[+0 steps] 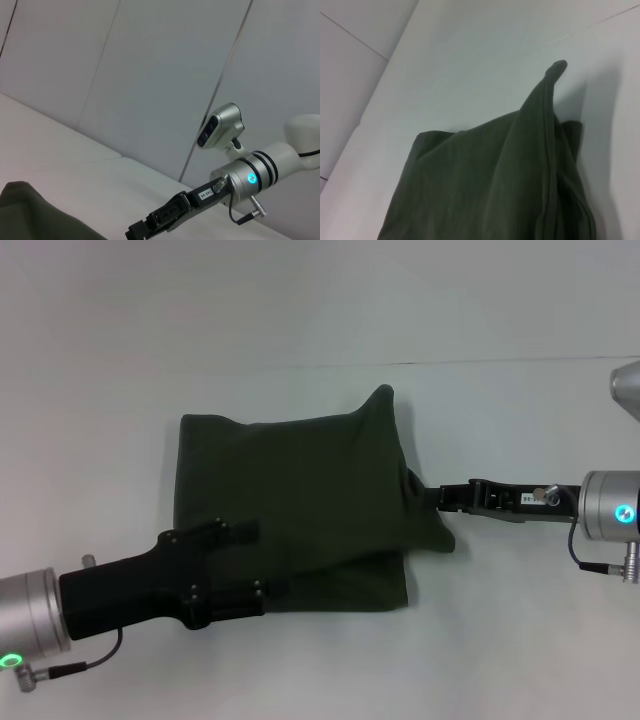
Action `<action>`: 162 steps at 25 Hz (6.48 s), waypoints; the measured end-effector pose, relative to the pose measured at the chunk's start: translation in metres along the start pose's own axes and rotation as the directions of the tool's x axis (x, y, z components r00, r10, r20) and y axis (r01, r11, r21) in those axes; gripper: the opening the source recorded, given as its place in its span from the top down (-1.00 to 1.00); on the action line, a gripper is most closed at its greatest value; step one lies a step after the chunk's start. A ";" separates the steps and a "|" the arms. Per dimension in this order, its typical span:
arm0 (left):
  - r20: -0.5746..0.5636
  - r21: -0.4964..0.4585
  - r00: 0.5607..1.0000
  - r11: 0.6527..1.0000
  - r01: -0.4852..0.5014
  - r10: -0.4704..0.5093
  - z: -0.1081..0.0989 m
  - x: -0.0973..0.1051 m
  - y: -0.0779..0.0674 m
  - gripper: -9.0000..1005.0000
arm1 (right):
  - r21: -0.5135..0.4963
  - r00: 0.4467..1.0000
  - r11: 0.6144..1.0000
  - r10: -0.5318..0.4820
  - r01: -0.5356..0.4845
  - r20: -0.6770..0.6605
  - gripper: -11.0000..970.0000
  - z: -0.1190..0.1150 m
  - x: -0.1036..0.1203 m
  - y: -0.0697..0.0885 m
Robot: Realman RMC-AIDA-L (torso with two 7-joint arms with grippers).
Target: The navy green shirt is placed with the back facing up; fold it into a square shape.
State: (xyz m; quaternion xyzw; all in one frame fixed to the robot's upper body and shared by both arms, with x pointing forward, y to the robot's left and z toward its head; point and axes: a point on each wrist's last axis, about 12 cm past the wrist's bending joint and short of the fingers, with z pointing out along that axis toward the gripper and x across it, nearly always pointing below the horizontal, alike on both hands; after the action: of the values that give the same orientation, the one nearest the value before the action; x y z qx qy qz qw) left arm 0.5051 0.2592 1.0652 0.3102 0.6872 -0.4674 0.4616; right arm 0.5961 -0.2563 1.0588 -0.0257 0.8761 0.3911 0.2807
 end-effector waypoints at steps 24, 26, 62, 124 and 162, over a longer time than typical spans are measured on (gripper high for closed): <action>-0.004 -0.014 1.000 1.000 0.014 -0.014 0.000 0.001 0.002 -0.82 | -0.050 0.999 0.998 -0.032 0.030 -0.042 0.86 0.007 0.015 0.007; -0.004 -0.014 1.000 1.000 0.014 -0.014 0.000 0.000 0.002 -0.82 | -0.061 0.999 0.998 -0.029 0.026 -0.040 0.88 0.003 0.014 0.006; 0.204 -0.377 0.957 0.886 0.270 -0.205 -0.002 -0.026 0.056 -0.81 | -0.161 0.959 0.986 0.016 0.031 0.283 0.14 -0.113 -0.020 -0.021; 0.058 -0.617 0.954 0.741 0.267 -0.296 0.072 -0.031 0.093 0.06 | -0.159 0.979 0.985 -0.029 0.062 0.204 -0.91 -0.076 -0.034 0.000; 0.206 -0.579 0.924 0.721 0.380 -0.322 0.074 -0.043 0.094 0.72 | -0.094 0.977 0.984 -0.134 0.151 0.169 -0.91 -0.065 -0.039 0.001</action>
State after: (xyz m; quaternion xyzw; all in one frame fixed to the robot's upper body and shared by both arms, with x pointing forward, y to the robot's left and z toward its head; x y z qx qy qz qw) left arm 0.6274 0.2258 1.0616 -0.0123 0.8250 -0.3134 0.4702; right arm 0.5985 -0.3077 1.1142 -0.0717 0.8243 0.4168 0.3764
